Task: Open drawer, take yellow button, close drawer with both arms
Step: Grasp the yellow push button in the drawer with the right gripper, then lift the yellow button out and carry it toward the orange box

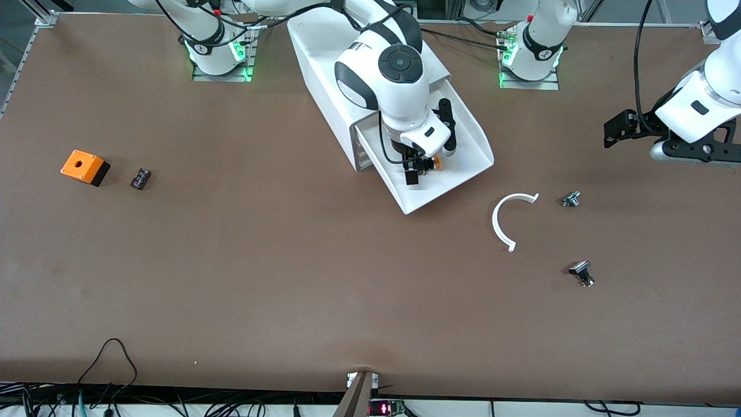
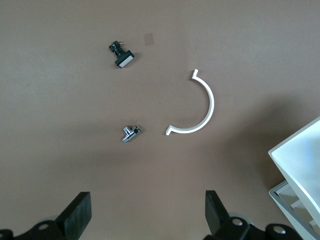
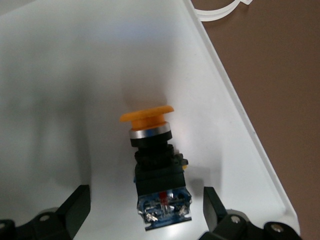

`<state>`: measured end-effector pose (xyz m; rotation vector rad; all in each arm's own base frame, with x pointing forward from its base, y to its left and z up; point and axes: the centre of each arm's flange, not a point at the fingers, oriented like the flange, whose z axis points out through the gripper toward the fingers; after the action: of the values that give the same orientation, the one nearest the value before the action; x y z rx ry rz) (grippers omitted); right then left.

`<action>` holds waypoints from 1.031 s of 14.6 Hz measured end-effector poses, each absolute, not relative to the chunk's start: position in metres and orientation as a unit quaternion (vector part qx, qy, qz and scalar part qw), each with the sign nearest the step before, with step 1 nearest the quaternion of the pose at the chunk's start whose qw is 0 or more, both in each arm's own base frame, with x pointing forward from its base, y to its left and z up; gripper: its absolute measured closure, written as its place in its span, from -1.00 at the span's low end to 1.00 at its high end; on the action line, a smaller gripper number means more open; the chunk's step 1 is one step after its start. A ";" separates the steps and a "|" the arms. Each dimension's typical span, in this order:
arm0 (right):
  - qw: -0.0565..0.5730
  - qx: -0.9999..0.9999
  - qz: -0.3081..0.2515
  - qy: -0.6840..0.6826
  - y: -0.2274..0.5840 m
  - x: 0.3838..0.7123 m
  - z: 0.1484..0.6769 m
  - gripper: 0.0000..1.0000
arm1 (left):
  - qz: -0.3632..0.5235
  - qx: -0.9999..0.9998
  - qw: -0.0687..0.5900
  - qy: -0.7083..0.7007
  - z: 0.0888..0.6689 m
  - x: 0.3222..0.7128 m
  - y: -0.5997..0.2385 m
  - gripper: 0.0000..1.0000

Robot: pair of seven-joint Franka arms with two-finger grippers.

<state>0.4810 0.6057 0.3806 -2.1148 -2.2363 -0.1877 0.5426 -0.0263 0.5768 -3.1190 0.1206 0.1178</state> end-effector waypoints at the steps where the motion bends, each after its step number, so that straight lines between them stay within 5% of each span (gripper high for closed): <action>1: 0.029 -0.684 -0.060 -0.726 0.608 0.479 0.379 -0.97 | 0.038 -0.999 0.009 0.038 0.577 0.543 -0.026 -1.00; 2: 0.029 -0.683 -0.060 -0.727 0.610 0.476 0.378 -0.95 | 0.038 -0.999 0.009 0.039 0.577 0.543 -0.026 -1.00; 7: 0.023 -0.679 -0.066 -0.731 0.616 0.470 0.384 0.14 | 0.035 -0.998 0.009 0.041 0.579 0.543 -0.029 -1.00; 15: 0.013 -0.709 -0.092 -0.699 0.613 0.471 0.428 0.17 | 0.035 -0.998 0.009 0.044 0.579 0.543 -0.033 -1.00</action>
<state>0.4707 0.6132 0.4281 -2.2095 -2.1772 -0.2861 0.5430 -0.0329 0.5790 -3.1178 0.1379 0.1098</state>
